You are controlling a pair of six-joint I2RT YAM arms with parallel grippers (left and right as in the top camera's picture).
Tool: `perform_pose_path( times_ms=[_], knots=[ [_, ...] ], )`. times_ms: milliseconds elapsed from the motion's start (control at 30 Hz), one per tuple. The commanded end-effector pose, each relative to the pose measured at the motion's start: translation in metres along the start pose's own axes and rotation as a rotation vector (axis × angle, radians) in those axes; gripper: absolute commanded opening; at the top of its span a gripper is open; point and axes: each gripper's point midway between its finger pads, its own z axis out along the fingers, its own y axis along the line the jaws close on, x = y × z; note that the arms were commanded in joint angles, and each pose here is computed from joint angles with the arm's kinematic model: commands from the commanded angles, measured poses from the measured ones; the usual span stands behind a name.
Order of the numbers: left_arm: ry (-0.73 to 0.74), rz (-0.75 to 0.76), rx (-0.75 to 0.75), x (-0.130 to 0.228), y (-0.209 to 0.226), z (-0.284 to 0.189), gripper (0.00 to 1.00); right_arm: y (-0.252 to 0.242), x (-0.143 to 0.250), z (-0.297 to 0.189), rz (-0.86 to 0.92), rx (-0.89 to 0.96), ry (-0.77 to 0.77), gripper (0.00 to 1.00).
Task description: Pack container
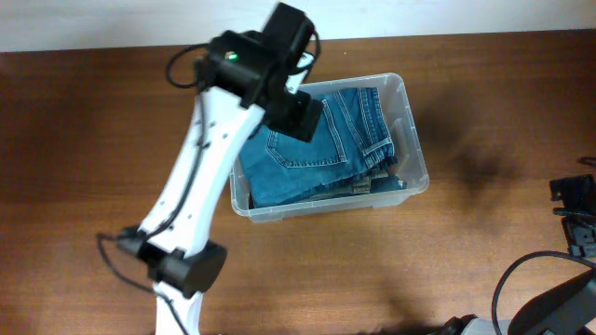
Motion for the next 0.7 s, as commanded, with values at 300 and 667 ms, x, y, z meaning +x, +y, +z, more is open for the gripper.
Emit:
perform_pose_path(
  times_ms=[300,667],
  knots=[
    [-0.065,-0.085,-0.076,0.082,0.024,-0.085,0.99,-0.003,-0.002,-0.002,0.014,0.005,-0.014,0.98],
    [-0.394,-0.264,-0.106,0.141,0.051,-0.112,0.99,-0.003,-0.002,-0.002,0.014,0.005,-0.014,0.98]
  ],
)
